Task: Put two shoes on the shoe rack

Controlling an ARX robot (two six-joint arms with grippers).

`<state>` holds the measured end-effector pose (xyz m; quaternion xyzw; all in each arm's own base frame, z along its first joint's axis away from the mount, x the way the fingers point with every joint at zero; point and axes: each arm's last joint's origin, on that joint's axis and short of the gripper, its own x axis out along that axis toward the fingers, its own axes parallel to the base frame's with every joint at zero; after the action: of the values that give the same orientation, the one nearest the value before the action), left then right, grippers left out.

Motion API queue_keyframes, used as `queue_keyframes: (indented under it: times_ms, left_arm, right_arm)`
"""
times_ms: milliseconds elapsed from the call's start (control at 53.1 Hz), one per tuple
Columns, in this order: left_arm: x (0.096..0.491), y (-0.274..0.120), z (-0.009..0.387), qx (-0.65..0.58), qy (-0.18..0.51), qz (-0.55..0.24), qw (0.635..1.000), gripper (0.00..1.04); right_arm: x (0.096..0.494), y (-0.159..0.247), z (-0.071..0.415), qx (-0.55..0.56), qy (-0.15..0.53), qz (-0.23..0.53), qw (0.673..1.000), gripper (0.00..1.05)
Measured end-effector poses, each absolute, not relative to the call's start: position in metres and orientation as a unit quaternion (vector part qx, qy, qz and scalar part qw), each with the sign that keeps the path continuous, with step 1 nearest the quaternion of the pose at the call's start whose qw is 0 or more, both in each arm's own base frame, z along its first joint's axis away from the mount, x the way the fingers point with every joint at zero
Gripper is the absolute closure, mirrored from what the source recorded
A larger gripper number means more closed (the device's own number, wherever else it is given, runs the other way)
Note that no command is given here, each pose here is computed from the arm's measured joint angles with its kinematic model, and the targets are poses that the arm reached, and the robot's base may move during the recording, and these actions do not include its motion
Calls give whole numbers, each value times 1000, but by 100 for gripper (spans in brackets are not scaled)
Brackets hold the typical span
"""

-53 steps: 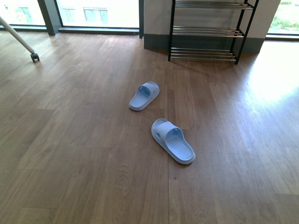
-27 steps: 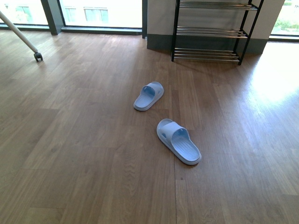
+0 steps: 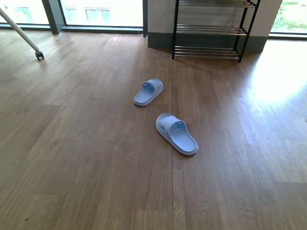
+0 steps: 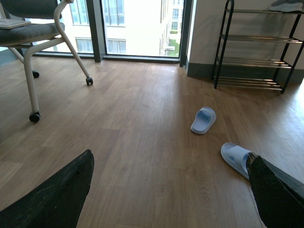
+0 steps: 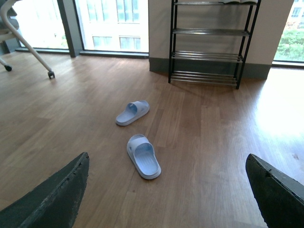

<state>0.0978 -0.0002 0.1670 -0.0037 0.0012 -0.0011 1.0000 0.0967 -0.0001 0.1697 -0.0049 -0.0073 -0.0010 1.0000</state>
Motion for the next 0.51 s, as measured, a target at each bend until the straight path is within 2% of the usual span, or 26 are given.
queue_keyframes:
  times_ms: [508]
  left_arm:
    - [98, 0, 167, -4, 1, -1, 1000, 9]
  right_arm:
    - [97, 0, 170, -5, -7, -1, 1000, 9]
